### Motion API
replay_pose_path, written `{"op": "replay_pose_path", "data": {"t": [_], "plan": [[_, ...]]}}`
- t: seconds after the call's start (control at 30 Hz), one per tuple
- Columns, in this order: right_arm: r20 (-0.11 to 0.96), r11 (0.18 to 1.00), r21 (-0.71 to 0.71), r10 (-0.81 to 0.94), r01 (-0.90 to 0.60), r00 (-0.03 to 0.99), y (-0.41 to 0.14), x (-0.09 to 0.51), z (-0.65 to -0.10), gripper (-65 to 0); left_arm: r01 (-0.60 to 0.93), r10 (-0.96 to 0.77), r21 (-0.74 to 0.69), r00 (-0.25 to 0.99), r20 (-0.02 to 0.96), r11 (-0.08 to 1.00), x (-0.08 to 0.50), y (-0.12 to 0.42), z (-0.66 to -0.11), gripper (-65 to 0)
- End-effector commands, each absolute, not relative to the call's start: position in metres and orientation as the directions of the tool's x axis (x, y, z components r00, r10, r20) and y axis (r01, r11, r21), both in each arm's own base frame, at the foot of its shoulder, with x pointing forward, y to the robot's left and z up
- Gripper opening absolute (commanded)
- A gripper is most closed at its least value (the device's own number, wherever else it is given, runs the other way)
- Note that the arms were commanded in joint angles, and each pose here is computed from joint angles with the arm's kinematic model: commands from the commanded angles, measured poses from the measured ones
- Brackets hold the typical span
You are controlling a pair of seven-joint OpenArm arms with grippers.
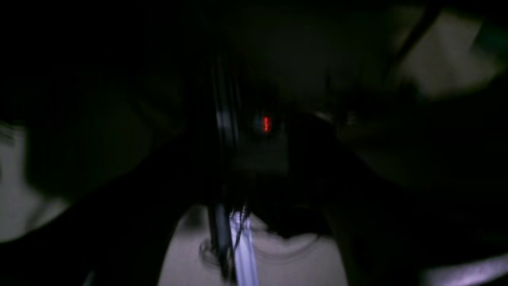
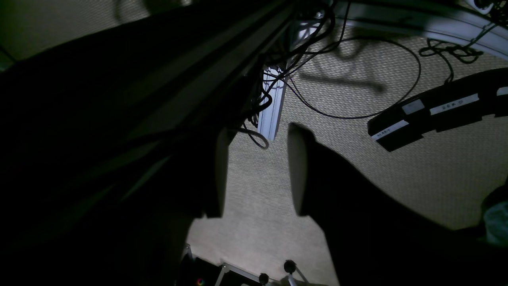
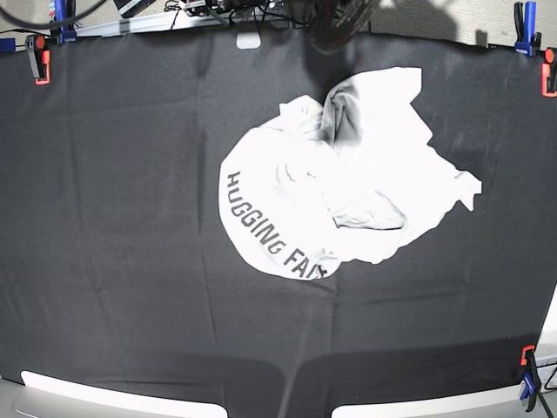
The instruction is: Layout the t-shirt on the table in an organized manner, then fold the t-shirt properly
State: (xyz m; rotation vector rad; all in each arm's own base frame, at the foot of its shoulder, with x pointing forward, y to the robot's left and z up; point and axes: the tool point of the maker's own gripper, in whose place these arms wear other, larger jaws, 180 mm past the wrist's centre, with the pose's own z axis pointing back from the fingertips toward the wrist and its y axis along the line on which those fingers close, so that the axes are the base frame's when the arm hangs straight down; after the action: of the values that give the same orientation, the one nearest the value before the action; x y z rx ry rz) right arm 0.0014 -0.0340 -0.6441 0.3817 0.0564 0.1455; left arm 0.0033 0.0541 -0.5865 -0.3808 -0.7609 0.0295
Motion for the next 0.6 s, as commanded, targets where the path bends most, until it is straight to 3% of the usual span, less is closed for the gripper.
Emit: {"op": "replay_pose_path", "data": {"t": [0.0, 0.27, 0.57], "plan": [[-0.020, 0.913, 0.386, 0.152, -0.133, 0.988, -0.030, 0.004, -0.643, -40.8, 0.109, 0.148, -0.346, 0.756, 0.637, 0.932, -0.006, 0.054, -0.591, -38.3], [-0.020, 0.913, 0.386, 0.152, -0.133, 0.988, -0.030, 0.003, -0.643, -40.8, 0.013, 0.102, -0.333, 0.940, 0.326, 0.943, -0.061, 0.057, -0.626, -38.3], [-0.020, 0.913, 0.386, 0.152, -0.133, 0.988, -0.030, 0.003, -0.643, -40.8, -0.014, 0.051, -0.316, 0.993, 0.109, 0.949, -0.098, 0.057, -0.637, -38.3]]}}
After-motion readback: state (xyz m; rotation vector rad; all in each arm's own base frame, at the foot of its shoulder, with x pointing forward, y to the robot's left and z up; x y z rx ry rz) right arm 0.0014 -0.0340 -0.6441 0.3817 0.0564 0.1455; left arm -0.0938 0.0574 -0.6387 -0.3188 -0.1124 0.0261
